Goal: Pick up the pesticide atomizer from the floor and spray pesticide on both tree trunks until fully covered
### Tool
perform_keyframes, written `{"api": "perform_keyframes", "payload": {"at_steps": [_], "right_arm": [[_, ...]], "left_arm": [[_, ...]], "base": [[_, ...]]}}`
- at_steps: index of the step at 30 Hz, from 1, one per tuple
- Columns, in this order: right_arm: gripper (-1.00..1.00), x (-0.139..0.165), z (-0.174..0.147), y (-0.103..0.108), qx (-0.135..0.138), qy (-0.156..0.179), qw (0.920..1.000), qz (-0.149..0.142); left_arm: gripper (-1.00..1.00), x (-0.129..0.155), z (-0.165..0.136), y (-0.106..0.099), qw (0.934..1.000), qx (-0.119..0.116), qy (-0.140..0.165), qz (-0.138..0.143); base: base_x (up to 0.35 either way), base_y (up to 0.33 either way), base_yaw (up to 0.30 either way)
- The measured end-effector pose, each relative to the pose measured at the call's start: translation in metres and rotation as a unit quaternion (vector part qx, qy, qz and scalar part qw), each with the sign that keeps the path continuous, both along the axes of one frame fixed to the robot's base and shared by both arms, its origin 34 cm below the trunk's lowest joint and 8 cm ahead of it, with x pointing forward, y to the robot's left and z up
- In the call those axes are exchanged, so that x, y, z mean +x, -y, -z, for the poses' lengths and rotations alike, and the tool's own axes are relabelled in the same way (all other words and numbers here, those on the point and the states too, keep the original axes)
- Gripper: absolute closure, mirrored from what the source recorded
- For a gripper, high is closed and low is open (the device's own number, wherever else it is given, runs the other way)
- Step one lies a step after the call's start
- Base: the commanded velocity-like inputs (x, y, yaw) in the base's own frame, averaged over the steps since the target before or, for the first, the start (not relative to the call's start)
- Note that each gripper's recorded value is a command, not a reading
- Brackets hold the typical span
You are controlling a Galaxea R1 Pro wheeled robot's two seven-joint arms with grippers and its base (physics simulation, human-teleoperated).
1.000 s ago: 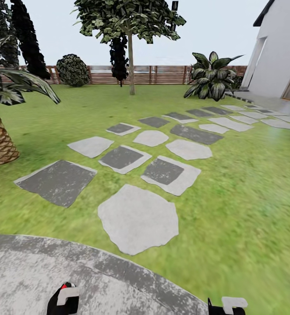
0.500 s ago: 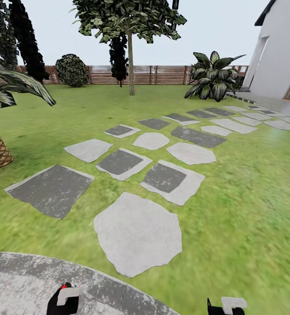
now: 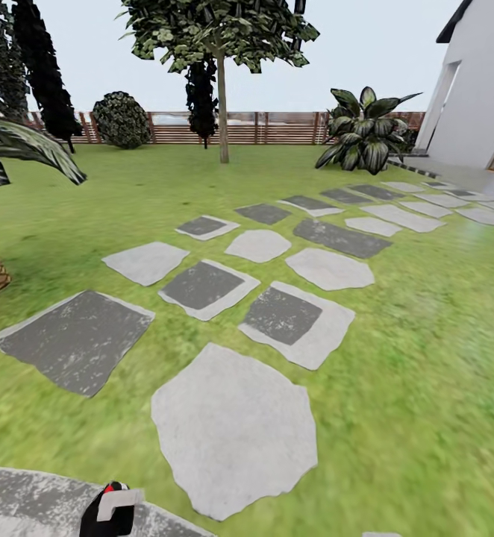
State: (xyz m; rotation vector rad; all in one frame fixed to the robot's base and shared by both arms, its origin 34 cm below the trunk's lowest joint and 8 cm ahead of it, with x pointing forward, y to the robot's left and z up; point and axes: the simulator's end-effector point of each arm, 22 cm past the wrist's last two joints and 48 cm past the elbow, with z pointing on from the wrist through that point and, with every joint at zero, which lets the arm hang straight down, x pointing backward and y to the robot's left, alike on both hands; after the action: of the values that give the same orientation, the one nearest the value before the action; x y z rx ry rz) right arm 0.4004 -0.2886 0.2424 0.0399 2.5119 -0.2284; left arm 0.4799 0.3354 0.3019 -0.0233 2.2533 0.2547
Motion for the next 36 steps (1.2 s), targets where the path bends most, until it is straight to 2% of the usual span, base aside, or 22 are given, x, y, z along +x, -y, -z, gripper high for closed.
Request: {"api": "perform_keyframes", "payload": {"at_steps": [4,9,12,23,26,27,28,30,33,36], "right_arm": [[-1.0,-0.01,0.004,-0.001,0.001,-0.012,0.9999,0.0],[-1.0,-0.041,0.017,-0.002,0.002,-0.048,0.9989,0.0],[-1.0,-0.05,0.021,-0.018,0.011,-0.058,0.9982,-0.001],[-1.0,-0.048,0.019,-0.038,0.025,-0.049,0.9985,-0.001],[-1.0,-0.032,0.009,-0.038,0.027,-0.005,0.9996,0.001],[-1.0,-0.024,0.003,-0.038,0.028,0.019,0.9994,0.003],[-1.0,-0.011,-0.011,-0.037,0.028,0.067,0.9974,0.004],[-1.0,-0.001,-0.023,-0.035,0.028,0.109,0.9936,0.006],[-1.0,0.003,-0.03,-0.034,0.028,0.129,0.9913,0.006],[-1.0,0.003,-0.03,-0.034,0.028,0.129,0.9912,0.005]], "left_arm": [[1.0,0.0,0.0,0.0,1.0,0.0,0.0,0.0],[1.0,0.0,0.0,0.0,1.0,0.0,0.0,0.0],[1.0,-0.007,0.003,0.0,1.0,0.0,-0.004,0.0],[1.0,-0.01,0.003,0.001,1.0,0.0,-0.005,0.0],[1.0,-0.01,0.003,0.001,1.0,0.0,-0.005,0.0],[1.0,-0.01,0.003,0.001,1.0,0.0,-0.005,0.0],[1.0,-0.01,0.003,0.001,1.0,0.0,-0.005,0.0],[1.0,-0.01,0.003,0.001,1.0,0.0,-0.005,0.0],[1.0,-0.01,0.003,0.001,1.0,0.0,-0.005,0.0],[1.0,-0.01,0.003,0.001,1.0,0.0,-0.005,0.0]], "base": [[0.342,0.0,0.0],[0.342,0.0,0.0],[0.342,0.0,0.0],[0.342,0.0,0.0],[0.342,0.0,0.0],[0.342,0.0,0.0],[0.342,0.0,0.0],[0.342,0.0,0.0],[0.342,0.0,0.0],[0.342,0.0,0.0]]}}
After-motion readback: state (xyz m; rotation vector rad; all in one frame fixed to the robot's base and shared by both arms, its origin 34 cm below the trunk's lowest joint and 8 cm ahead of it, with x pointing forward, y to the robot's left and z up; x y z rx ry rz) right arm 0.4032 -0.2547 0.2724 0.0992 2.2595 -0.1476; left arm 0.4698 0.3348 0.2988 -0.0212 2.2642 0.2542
